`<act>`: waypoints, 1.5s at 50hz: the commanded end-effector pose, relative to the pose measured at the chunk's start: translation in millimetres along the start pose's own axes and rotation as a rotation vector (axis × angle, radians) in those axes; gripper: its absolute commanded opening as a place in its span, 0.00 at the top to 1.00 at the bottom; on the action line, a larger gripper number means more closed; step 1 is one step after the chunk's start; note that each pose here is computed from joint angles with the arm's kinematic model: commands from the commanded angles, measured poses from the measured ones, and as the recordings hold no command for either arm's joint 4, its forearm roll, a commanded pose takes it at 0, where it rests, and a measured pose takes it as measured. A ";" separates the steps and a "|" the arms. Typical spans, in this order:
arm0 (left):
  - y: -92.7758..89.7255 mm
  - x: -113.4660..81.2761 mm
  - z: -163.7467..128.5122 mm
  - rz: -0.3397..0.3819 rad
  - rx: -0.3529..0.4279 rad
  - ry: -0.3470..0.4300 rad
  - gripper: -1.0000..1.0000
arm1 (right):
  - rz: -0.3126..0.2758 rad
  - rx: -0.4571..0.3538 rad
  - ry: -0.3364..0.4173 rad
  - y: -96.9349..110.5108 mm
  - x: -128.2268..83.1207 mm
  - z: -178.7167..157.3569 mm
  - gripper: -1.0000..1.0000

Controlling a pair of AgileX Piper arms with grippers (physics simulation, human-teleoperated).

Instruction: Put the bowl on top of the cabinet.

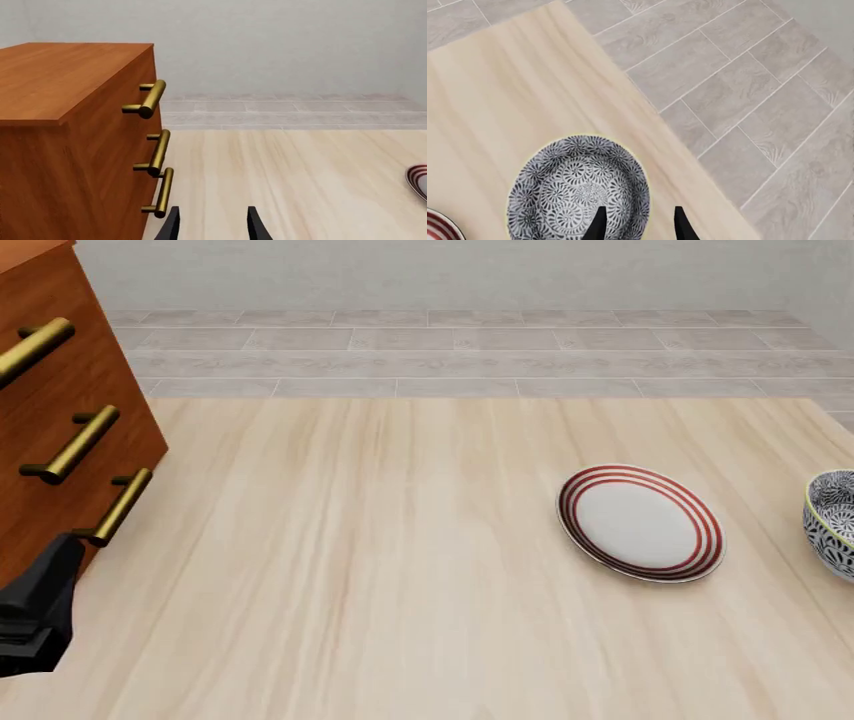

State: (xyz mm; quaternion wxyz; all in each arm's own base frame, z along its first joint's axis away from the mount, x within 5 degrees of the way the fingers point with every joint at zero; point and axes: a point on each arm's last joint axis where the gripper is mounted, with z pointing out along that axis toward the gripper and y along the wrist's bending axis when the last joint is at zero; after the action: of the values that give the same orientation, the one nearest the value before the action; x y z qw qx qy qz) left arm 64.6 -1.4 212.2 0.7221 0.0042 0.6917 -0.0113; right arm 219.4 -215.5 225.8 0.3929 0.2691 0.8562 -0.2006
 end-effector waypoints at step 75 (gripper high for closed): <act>0.4 0.6 -0.8 0.004 -0.006 0.004 0.00 | -0.040 -0.003 0.157 -3.4 55.1 63.5 0.00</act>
State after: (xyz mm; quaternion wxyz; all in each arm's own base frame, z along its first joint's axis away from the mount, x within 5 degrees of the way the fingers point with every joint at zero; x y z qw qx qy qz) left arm 63.8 -1.0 211.5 0.7205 0.0036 0.6934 -0.0077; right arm 223.5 -236.1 149.5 0.3280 0.2720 0.8854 -0.1858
